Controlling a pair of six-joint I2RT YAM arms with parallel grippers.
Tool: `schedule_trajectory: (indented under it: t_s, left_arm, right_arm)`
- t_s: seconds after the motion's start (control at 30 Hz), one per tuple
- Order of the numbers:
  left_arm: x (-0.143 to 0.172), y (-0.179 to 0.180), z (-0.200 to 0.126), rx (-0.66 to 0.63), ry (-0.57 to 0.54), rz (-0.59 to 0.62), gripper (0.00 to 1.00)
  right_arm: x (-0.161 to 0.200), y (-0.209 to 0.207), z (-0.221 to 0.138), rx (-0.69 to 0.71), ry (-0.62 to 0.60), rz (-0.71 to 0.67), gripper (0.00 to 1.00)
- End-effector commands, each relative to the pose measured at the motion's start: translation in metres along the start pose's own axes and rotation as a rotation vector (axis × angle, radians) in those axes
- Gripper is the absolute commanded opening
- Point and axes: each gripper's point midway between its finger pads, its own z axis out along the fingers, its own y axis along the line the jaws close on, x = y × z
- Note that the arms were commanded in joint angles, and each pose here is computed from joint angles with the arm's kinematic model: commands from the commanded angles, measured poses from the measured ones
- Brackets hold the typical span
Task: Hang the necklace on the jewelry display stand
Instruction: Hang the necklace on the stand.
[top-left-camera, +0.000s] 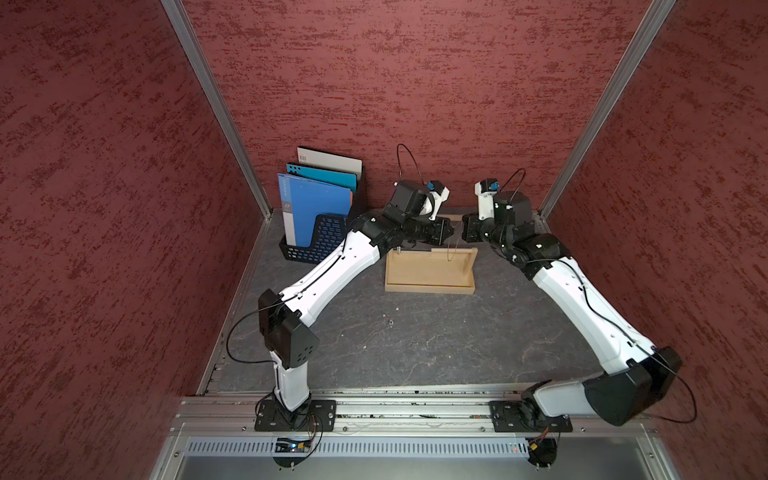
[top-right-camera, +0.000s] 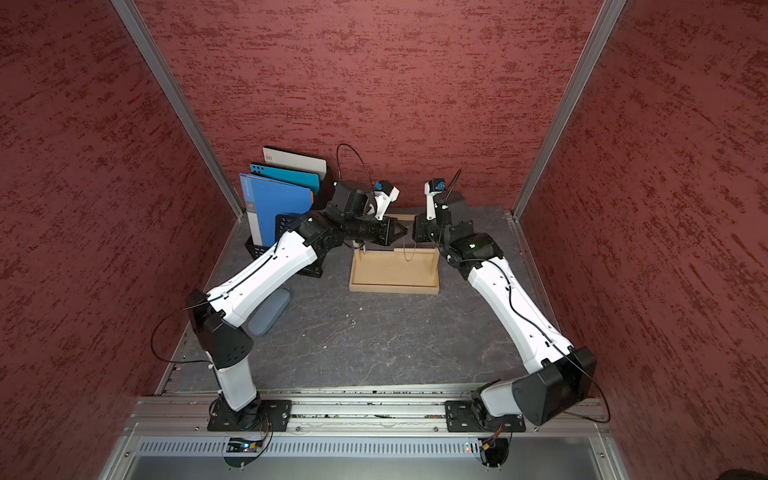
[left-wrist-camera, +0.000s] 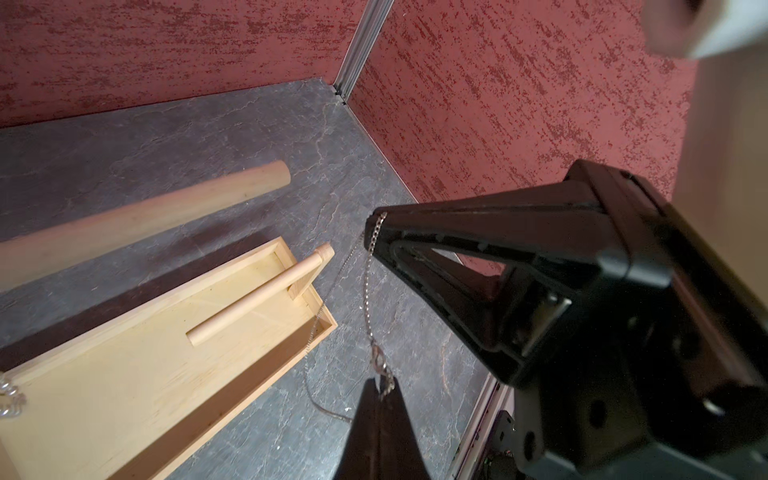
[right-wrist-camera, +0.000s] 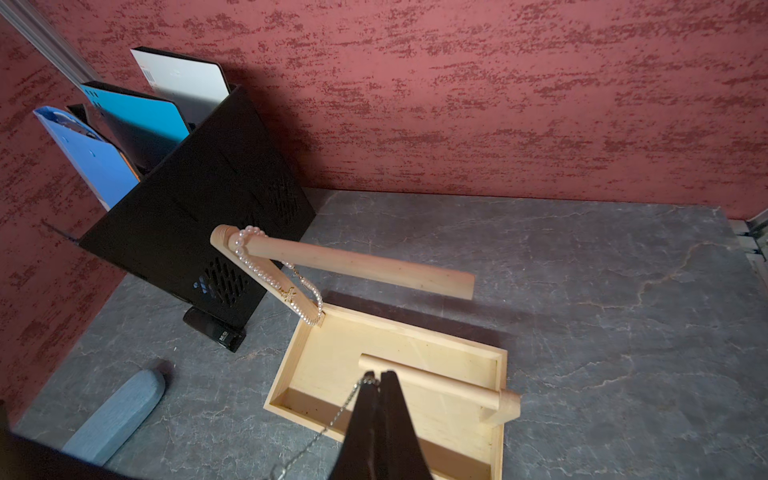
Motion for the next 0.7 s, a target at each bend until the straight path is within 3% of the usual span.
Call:
schedule_trajectory:
  t_s: [0.0, 0.3, 0.67]
  left_arm:
    - [-0.017, -0.006, 0.005, 0.047, -0.033, -0.002, 0.00]
    - [-0.028, -0.005, 0.035, 0.082, -0.035, -0.022, 0.00]
    - [-0.039, 0.001, 0.063, 0.094, -0.053, -0.038, 0.00]
  right_arm:
    - [-0.021, -0.001, -0.002, -0.022, -0.051, 0.024, 0.00]
    - [-0.025, -0.038, 0.002, 0.060, -0.049, 0.056, 0.00]
    - [-0.016, -0.064, 0.033, 0.146, 0.008, 0.060, 0.00]
